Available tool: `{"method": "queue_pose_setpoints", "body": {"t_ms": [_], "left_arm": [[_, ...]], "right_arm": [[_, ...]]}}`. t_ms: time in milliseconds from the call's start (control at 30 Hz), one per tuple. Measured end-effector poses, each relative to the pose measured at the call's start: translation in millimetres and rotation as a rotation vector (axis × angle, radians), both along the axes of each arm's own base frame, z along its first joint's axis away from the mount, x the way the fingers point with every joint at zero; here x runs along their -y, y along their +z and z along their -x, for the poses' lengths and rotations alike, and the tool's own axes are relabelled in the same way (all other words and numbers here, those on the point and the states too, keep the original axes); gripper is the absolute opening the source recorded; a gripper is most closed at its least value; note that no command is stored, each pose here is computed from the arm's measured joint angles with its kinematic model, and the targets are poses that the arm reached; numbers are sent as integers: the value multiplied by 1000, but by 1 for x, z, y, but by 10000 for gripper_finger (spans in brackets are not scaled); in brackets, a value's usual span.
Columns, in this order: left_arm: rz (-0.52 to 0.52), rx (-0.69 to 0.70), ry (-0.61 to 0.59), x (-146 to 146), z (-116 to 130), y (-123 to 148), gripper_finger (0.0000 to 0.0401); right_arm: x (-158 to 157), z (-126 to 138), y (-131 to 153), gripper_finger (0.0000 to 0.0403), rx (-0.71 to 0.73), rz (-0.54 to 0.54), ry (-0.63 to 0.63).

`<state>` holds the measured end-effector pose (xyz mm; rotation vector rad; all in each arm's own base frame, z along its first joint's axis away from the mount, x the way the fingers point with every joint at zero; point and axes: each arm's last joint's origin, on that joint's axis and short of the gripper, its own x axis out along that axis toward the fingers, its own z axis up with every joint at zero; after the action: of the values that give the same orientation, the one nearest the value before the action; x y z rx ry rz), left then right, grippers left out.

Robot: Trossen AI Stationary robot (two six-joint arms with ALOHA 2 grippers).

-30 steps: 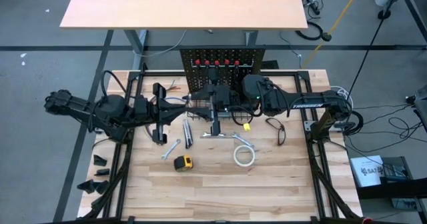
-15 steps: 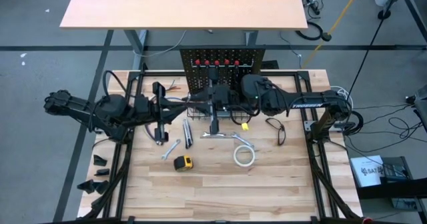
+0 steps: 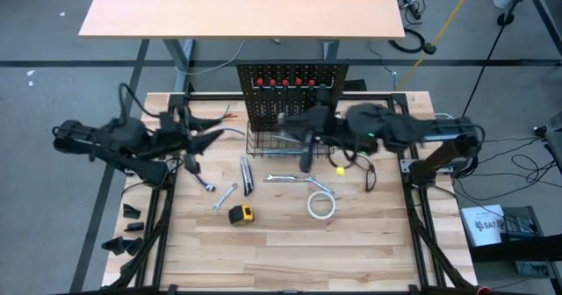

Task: Hang tools onto peg board
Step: Put the silver pen into the pegboard bin

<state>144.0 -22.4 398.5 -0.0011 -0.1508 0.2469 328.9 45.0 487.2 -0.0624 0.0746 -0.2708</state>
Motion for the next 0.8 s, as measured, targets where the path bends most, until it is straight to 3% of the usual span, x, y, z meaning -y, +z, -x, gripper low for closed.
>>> {"method": "queue_pose_setpoints", "body": {"t_ms": [167,300,467,600,700,800], "left_arm": [[11,17,20,-6,21,3,130],[8,3,26,-7,25,2,130],[-4,-41,25,-7,23,-2,130],[-3,-49,46,-7,20,-3,130],[22,-48,66,-8,16,-4,130],[66,-50,89,-10,9,-6,130]], "right_arm": [[-20,37,-2,22,-73,-54,-239],[-36,60,-26,22,-66,-94,-431],[-43,72,-67,22,-2,-219,-460],[-41,66,-94,22,-11,-164,-494],[-29,86,-90,22,45,-135,-621],[-10,109,-86,22,80,-161,-649]]}}
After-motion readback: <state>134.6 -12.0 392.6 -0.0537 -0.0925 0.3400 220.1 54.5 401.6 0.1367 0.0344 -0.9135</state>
